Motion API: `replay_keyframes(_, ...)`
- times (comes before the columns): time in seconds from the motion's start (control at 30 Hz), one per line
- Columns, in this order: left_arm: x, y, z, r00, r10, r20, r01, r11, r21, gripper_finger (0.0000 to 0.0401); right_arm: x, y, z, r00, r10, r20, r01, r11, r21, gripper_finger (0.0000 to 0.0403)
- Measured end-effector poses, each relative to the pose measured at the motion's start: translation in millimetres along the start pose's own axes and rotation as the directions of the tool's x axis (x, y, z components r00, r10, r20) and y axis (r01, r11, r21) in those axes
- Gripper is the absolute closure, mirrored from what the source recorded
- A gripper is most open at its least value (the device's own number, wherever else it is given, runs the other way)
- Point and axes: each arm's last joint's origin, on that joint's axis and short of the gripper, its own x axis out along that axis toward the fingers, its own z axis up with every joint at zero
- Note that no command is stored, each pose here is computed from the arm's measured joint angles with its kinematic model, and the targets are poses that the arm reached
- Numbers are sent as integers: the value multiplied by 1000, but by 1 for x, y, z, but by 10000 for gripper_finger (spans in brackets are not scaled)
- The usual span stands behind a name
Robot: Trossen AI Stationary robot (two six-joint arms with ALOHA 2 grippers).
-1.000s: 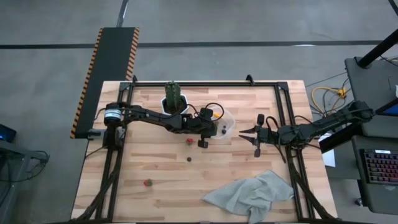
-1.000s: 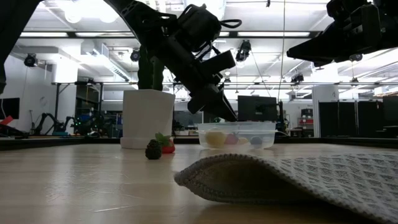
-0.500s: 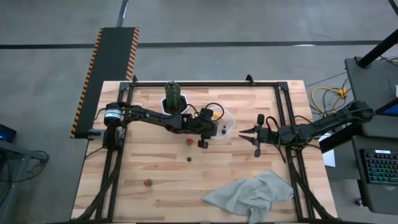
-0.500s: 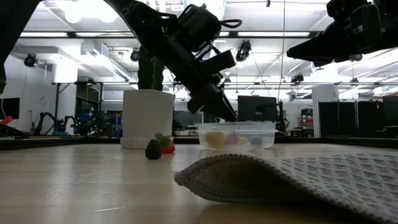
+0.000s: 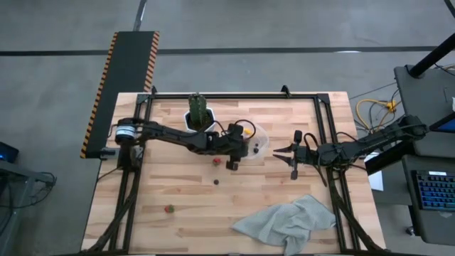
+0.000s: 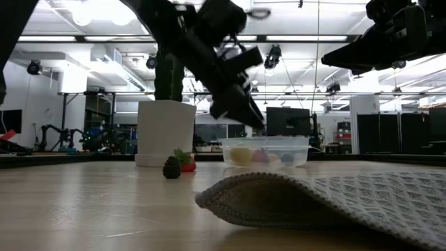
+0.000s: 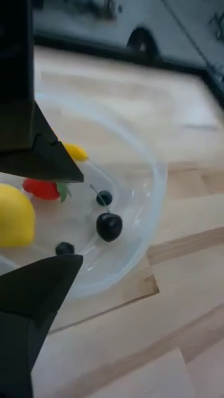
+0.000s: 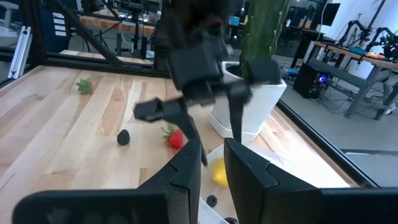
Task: Pick and placing Produce into tupperware
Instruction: Put the top red strawberry into the transparent container
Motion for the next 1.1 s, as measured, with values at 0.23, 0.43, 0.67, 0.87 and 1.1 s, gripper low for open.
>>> replay_keyframes(0.23, -44, -14, 21, 998, 48, -30, -47, 999, 3, 217, 0, 0, 0, 1000, 0, -1, 0, 1000, -1, 339)
replay_keyframes(0.43, -73, -34, 16, 986, -21, -163, 1, 992, -123, 217, 0, 0, 0, 1000, 0, 0, 0, 1000, 0, 339)
replay_keyframes(0.67, -80, -58, -5, 919, -66, -389, -31, 970, -239, 217, 0, 0, 0, 1000, 0, 0, 0, 1000, 12, 339)
replay_keyframes(0.87, -82, -65, -11, 887, -65, -457, -105, 936, -336, 217, 0, 0, 0, 1000, 1, -3, -1, 1000, 14, 339)
replay_keyframes(1.1, -83, -69, -14, 876, -99, -473, -141, 884, -446, 217, 0, 0, -1, 1000, 2, -8, -1, 1000, 12, 339)
